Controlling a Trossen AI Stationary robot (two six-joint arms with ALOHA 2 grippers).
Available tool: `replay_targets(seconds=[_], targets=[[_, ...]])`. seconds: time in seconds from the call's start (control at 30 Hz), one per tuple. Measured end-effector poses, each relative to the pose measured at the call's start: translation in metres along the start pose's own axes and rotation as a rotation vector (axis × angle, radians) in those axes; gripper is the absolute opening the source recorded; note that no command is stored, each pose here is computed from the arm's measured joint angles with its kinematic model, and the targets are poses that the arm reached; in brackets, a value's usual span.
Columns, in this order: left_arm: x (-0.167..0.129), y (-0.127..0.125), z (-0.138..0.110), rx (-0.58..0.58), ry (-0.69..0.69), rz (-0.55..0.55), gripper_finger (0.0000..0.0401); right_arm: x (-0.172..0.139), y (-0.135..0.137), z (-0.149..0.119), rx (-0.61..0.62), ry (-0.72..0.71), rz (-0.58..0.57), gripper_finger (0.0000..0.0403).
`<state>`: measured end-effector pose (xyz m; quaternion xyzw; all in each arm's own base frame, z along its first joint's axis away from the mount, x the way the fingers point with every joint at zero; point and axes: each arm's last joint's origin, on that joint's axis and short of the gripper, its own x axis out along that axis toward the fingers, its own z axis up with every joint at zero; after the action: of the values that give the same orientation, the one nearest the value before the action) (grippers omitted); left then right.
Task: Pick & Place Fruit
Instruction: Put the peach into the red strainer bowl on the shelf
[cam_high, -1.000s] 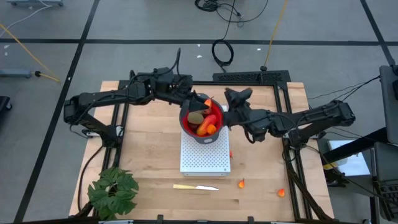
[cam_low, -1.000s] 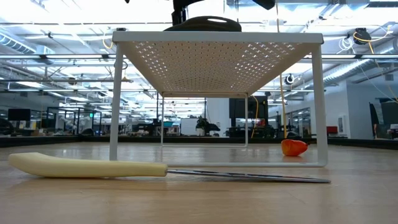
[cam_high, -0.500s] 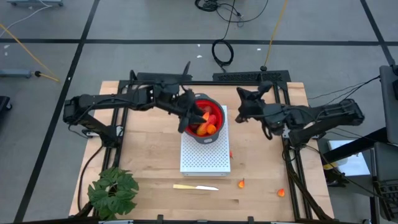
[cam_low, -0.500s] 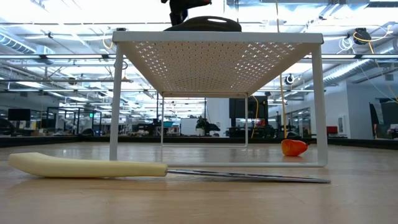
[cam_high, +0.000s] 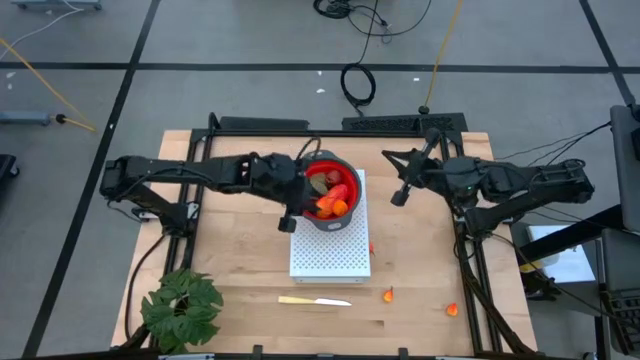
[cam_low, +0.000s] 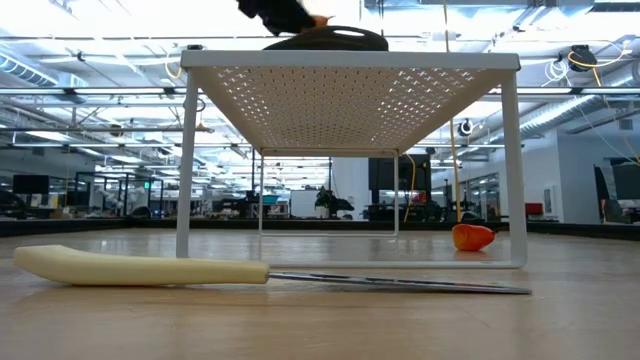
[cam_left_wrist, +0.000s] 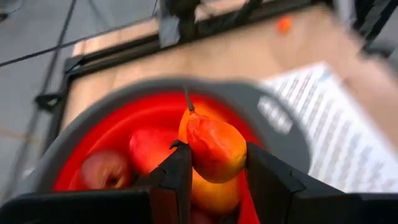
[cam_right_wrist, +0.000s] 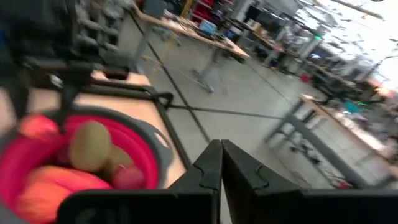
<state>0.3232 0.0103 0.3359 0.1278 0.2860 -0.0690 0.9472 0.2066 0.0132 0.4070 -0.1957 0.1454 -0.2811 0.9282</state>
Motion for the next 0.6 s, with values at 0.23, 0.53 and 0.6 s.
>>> replay_targets(seconds=[0.23,0.53,0.6], targets=[[0.000,-0.011,-0.007,0.085,0.138,0.090,0.0122,-0.008,-0.007,0.001,0.083,-0.039,0.060,0.0000],[0.000,-0.014,-0.008,0.052,0.158,0.086,0.0122,-0.006,-0.004,-0.003,0.056,-0.004,0.071,0.0000],[0.000,-0.014,-0.009,0.052,0.163,0.085,0.0122,-0.006,-0.005,-0.003,0.071,-0.003,0.071,0.0000]])
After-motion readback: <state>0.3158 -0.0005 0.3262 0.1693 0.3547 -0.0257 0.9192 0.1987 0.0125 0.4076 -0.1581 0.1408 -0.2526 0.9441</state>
